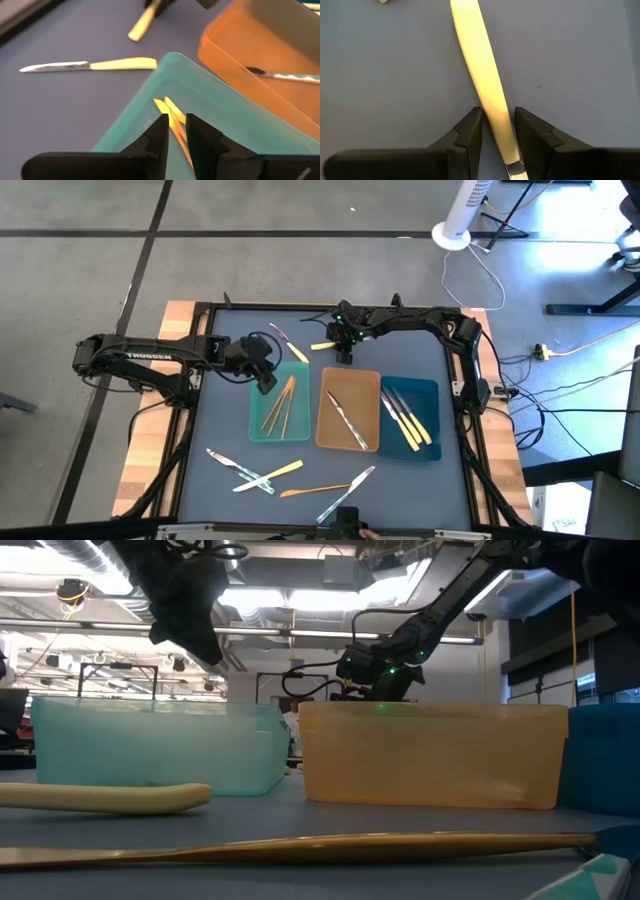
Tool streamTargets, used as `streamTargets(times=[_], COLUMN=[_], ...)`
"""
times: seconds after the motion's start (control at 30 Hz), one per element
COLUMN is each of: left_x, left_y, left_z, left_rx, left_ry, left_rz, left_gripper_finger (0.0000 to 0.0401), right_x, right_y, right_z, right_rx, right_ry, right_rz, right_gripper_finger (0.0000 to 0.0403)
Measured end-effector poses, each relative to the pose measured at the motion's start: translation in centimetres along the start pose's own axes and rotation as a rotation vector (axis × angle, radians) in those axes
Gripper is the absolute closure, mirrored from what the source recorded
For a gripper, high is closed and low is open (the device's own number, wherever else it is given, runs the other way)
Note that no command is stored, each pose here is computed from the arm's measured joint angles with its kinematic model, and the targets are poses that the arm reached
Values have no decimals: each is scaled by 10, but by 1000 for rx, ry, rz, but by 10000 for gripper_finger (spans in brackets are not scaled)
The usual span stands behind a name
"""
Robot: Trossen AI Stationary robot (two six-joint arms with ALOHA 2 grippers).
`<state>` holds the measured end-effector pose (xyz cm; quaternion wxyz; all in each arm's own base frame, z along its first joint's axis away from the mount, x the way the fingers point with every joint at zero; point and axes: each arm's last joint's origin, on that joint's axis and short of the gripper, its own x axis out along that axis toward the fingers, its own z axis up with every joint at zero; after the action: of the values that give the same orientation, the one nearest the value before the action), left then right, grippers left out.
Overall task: Sort silverware by color (type)
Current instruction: Put the yellow knife into the blue bin
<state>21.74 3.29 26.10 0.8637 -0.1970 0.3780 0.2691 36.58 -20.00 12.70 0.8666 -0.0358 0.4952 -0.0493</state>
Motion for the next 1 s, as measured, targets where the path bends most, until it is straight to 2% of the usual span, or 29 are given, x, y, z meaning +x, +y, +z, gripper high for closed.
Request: streamTargets(times=[0.37,0.73,1.0], left_x=[3,5,6], left_y=[12,22,28], left_z=[6,11,20], left_rx=[-44,-82,-105], left_ry=[-21,-32,-105], left_rz=[63,100,116], left_gripper_finger=[341,341,341], right_x=[0,0,-7], right_y=[0,0,-4], right_z=[0,0,10], right_rx=[-3,-2,4], right_ry=[2,-10,21], right_rz=[3,25,38], right_gripper_finger=[374,379,381])
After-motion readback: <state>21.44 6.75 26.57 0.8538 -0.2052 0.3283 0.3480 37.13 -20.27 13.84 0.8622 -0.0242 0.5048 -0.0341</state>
